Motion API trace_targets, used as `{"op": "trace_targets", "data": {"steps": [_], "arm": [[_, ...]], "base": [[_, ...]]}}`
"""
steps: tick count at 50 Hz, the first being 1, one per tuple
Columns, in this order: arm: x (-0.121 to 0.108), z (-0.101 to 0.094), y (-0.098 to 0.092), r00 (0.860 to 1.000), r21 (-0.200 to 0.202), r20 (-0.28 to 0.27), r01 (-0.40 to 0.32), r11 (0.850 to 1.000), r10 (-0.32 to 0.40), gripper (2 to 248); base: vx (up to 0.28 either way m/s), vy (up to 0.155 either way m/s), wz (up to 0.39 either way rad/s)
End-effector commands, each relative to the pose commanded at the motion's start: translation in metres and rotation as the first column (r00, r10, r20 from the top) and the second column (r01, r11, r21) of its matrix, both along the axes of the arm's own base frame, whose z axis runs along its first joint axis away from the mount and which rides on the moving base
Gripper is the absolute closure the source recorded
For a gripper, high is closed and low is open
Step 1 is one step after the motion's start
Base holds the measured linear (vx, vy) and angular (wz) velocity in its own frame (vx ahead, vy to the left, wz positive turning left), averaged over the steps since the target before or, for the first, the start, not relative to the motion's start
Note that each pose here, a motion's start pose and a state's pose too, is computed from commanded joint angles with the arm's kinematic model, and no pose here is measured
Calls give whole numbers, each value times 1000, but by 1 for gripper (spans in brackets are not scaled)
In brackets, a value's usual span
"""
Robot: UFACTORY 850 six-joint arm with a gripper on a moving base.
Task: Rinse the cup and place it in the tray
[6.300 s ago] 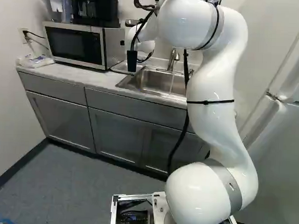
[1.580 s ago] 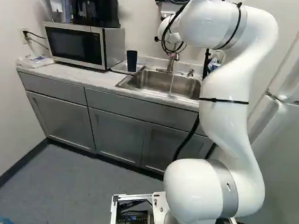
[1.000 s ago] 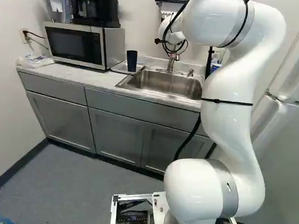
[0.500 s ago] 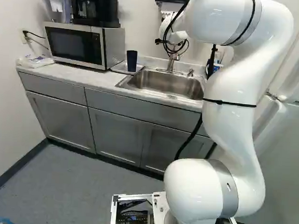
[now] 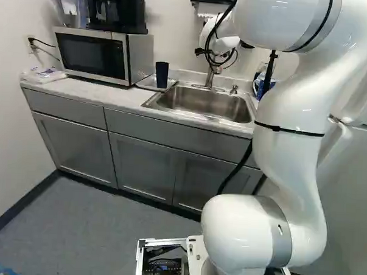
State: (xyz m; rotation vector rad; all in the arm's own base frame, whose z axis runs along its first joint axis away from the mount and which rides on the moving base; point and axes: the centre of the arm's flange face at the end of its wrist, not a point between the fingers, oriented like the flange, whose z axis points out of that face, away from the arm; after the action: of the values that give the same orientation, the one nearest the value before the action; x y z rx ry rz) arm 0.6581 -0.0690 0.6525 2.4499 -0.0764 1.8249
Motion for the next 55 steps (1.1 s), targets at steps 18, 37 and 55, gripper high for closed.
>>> {"op": "trace_targets", "data": {"steps": [18, 37, 55], "arm": [[-36, -1, -9, 998, 6, -55, 20, 1000, -20, 3], [-77, -6, -13, 987, 16, -155, 37, 999, -34, 3], [-118, -13, -13, 966, 26, -257, 51, 998, -43, 3]], "base": [[0, 0, 0], [0, 0, 0], [0, 0, 0]]}}
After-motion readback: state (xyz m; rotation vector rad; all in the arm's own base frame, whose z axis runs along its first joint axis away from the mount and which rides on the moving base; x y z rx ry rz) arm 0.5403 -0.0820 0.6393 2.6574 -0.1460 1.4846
